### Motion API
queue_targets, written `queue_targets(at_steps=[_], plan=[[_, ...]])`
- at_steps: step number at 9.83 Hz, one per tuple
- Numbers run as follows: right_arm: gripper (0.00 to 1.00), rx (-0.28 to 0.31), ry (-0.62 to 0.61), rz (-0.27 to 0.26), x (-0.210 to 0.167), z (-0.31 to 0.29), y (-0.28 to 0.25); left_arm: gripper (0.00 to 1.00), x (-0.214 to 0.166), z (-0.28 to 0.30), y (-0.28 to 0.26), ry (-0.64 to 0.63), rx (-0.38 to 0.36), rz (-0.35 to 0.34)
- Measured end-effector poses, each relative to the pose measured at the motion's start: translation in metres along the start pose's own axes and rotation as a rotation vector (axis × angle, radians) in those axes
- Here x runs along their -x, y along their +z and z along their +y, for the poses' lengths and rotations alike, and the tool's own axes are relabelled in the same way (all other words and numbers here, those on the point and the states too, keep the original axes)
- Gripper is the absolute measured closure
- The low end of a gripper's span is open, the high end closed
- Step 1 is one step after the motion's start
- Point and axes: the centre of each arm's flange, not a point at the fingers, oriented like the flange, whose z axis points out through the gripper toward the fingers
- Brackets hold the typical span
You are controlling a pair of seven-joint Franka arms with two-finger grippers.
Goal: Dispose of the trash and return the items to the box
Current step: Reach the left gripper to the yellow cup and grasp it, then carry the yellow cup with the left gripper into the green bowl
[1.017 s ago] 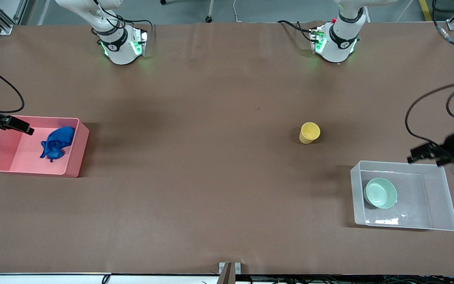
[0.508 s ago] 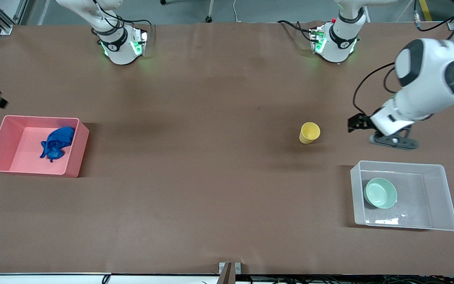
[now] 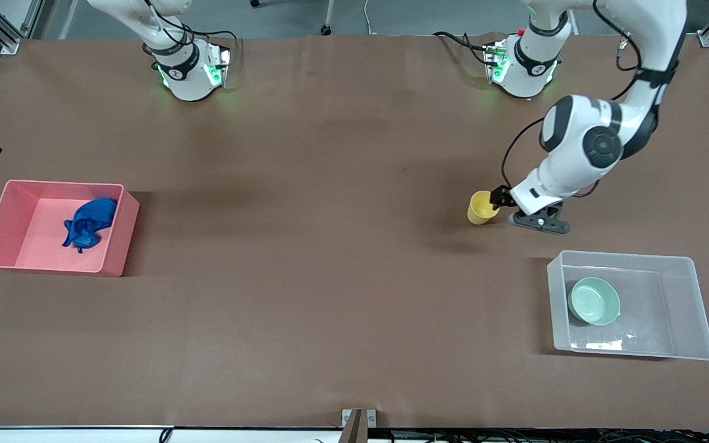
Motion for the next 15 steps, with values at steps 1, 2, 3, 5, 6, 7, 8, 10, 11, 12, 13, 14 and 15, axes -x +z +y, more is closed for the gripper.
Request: queue_targets(at_steps=[1, 2, 3, 5, 6, 7, 8, 10, 11, 12, 13, 14, 15], plan=[[0.00, 0.002, -0.002, 0.000, 0.000, -0.001, 0.000, 0.09, 0.000, 0.003, 0.018, 0.003, 0.010, -0.012], [0.00, 0.004, -0.003, 0.000, 0.000, -0.001, 0.000, 0.14, 0.001, 0.003, 0.032, 0.003, 0.017, -0.029], [0.00, 0.004, -0.004, 0.000, 0.000, -0.001, 0.000, 0.28, 0.002, 0.003, 0.041, 0.003, 0.021, -0.044], [0.00, 0.004, -0.006, 0.000, 0.000, -0.002, 0.000, 0.60, 0.003, 0.004, 0.043, 0.003, 0.022, -0.049], [0.00, 0.004, -0.006, 0.000, 0.000, -0.002, 0.000, 0.74, 0.003, 0.004, 0.041, 0.004, 0.021, -0.050], [0.00, 0.004, -0.006, 0.000, 0.000, -0.002, 0.000, 0.90, 0.003, 0.005, 0.034, 0.007, 0.019, -0.061], [0.00, 0.005, -0.007, -0.001, 0.000, -0.002, 0.000, 0.97, 0.001, 0.007, 0.021, 0.014, 0.014, -0.062], [0.00, 0.005, -0.007, -0.001, 0.000, -0.002, 0.000, 0.97, -0.024, 0.006, -0.041, 0.011, 0.005, -0.001], [0.00, 0.005, -0.007, -0.001, 0.000, -0.002, 0.000, 0.97, -0.045, -0.007, -0.082, -0.010, 0.003, 0.024], [0.00, 0.005, -0.007, -0.001, 0.000, -0.002, 0.000, 0.97, -0.066, -0.033, -0.121, -0.023, 0.000, 0.054], [0.00, 0.006, -0.007, -0.001, 0.000, -0.002, 0.000, 0.97, -0.086, -0.071, -0.151, -0.045, -0.009, 0.097], [0.00, 0.006, -0.007, -0.002, 0.000, -0.002, 0.000, 0.97, -0.107, -0.112, -0.166, -0.072, -0.023, 0.138], [0.00, 0.006, -0.007, -0.002, 0.000, -0.002, 0.001, 0.97, -0.127, -0.145, -0.167, -0.095, -0.036, 0.159]])
